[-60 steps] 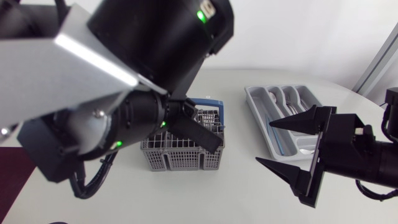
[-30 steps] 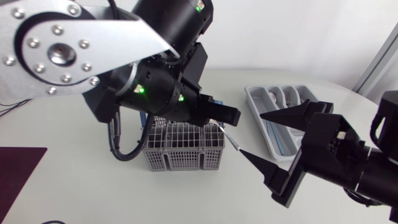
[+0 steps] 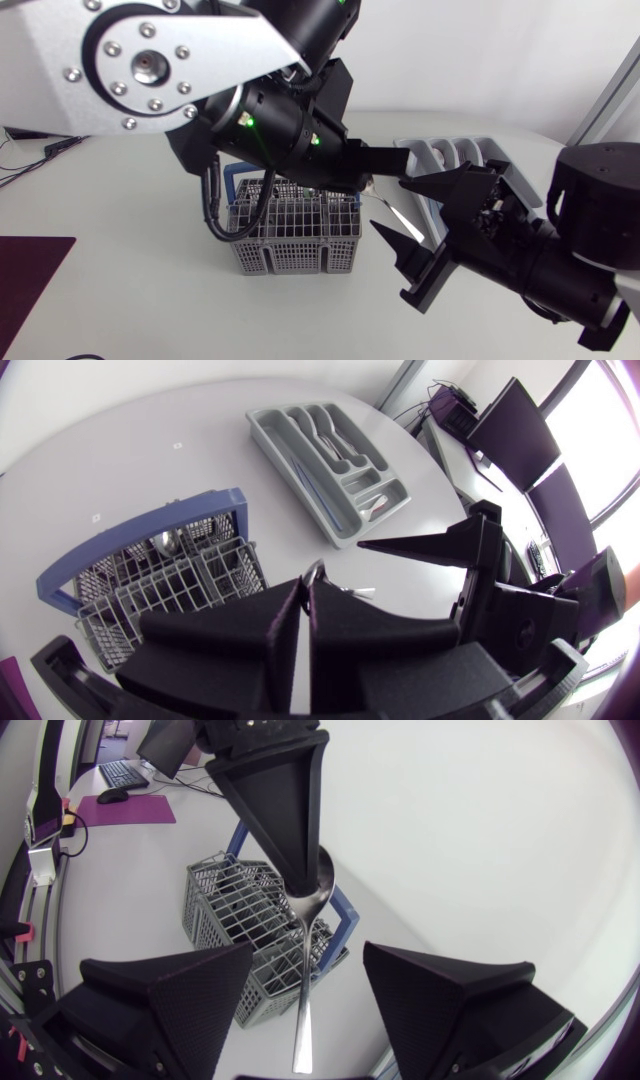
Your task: Unload the cutlery basket into the drawer organizer.
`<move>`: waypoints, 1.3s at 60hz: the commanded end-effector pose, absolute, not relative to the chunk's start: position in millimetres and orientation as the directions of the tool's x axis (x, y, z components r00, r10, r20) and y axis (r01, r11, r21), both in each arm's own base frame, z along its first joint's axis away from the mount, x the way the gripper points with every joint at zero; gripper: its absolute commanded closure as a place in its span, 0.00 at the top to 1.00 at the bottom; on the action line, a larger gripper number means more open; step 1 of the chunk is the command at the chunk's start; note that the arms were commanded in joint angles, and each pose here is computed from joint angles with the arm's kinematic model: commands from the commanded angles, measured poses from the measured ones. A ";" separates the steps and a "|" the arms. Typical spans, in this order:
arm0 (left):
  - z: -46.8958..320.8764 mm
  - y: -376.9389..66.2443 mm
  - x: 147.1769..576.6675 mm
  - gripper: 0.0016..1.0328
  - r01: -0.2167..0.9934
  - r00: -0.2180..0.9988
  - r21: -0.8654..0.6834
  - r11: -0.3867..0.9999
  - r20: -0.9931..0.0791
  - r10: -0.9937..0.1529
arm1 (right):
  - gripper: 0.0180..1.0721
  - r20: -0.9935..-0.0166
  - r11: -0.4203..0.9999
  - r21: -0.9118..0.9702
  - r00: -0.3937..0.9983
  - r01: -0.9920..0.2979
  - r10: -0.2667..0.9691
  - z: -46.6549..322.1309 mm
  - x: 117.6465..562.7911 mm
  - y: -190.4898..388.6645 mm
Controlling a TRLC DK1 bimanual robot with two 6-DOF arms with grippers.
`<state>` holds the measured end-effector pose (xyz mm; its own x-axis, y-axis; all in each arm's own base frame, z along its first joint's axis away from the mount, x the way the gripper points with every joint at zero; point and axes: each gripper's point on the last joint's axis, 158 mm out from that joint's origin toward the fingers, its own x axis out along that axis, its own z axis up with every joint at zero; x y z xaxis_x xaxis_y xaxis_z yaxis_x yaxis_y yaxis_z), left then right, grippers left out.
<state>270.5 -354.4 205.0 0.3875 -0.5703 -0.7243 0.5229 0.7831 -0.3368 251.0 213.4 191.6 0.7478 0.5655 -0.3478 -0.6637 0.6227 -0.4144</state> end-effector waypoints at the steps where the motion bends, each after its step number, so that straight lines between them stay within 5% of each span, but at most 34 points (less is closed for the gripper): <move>1: 208.6 -358.6 278.7 0.03 0.487 0.378 -0.387 0.783 -0.715 -0.589 | 0.56 -0.337 0.639 -0.403 0.755 -0.655 0.562 194.4 254.5 216.1; 29: 204.5 -358.9 274.6 0.03 0.484 0.339 -0.419 0.768 -0.719 -0.607 | 0.16 -0.349 0.631 -0.413 0.754 -0.657 0.557 187.4 259.6 219.7; 45: 204.6 -358.6 275.0 0.03 0.485 0.339 -0.419 0.768 -0.719 -0.607 | 0.05 -0.370 0.621 -0.411 0.745 -0.667 0.555 179.4 258.6 219.3; 63: 204.8 -356.9 275.7 0.04 0.482 0.336 -0.425 0.766 -0.718 -0.610 | 0.05 -0.399 0.602 -0.399 0.722 -0.692 0.565 172.9 254.9 220.9; 69: 209.0 -355.2 276.2 0.22 0.482 0.337 -0.434 0.761 -0.710 -0.618 | 0.05 -0.408 0.591 -0.391 0.708 -0.706 0.576 171.4 251.8 222.0; 78: 222.3 -350.0 278.8 0.64 0.484 0.359 -0.440 0.756 -0.688 -0.631 | 0.05 -0.429 0.573 -0.373 0.683 -0.730 0.591 167.7 245.4 220.4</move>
<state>272.3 -352.5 201.5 0.3273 -0.6040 -0.7267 0.4972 0.7641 -0.4111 248.0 222.8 171.5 0.6948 0.5893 -0.4124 -0.7192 0.5765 -0.3878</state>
